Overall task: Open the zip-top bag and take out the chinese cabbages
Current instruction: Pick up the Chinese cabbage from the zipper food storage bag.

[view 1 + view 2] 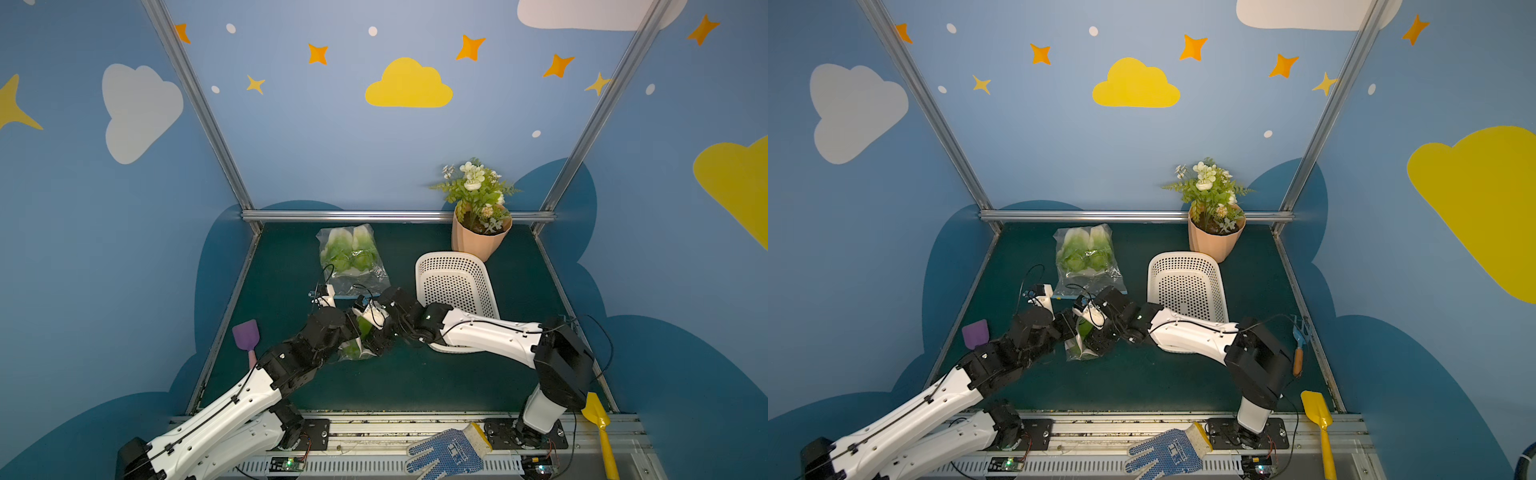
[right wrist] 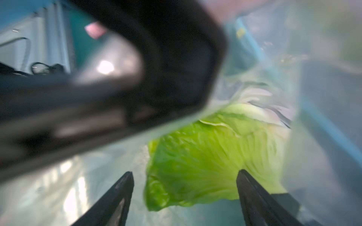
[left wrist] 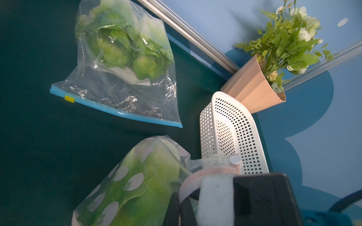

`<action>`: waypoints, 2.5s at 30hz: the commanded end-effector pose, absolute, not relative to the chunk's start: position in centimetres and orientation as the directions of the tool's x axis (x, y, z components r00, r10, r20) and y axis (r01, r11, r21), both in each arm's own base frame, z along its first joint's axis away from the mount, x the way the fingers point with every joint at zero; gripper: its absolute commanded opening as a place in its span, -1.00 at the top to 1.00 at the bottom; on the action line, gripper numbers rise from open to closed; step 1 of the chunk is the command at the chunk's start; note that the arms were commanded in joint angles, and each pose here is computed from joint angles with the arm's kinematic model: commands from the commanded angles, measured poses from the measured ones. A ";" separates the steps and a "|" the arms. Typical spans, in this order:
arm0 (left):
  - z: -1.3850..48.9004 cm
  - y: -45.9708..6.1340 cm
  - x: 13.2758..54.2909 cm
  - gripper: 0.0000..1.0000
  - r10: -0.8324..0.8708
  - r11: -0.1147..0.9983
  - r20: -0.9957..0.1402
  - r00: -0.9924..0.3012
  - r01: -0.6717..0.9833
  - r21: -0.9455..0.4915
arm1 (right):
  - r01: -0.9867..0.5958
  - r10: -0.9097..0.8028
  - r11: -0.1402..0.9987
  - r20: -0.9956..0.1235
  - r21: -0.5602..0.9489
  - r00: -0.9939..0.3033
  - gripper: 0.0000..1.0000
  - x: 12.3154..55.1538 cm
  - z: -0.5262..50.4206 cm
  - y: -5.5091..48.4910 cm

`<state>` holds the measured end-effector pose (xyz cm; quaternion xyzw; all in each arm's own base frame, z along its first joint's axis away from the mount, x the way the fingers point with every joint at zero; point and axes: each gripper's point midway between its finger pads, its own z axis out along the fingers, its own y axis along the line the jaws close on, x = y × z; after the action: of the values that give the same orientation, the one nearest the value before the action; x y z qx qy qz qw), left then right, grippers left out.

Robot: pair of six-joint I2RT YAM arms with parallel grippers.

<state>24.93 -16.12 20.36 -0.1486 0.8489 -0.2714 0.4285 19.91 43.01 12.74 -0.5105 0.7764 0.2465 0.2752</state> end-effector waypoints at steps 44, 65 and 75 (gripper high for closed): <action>24.8 -16.0 23.2 -0.41 -0.520 0.745 -0.665 -0.537 0.097 -0.660 | -0.905 -0.637 0.399 -0.667 0.144 -0.387 1.00 21.0 12.7 41.6; 23.1 -10.9 24.3 -0.80 -0.730 0.532 -0.386 -0.565 -0.114 -0.839 | -0.988 -0.408 0.152 -0.910 0.009 -0.071 1.00 18.9 22.9 38.6; 24.2 -13.1 26.8 -0.85 -0.728 0.299 -0.201 -0.656 -0.040 -0.953 | -0.997 -0.332 0.052 -0.942 -0.060 0.039 1.00 16.6 26.0 37.7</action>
<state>26.70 -11.21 19.76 -0.3138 0.7648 -0.4633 0.3192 17.43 37.60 24.15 -0.5620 0.6174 0.3639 0.4129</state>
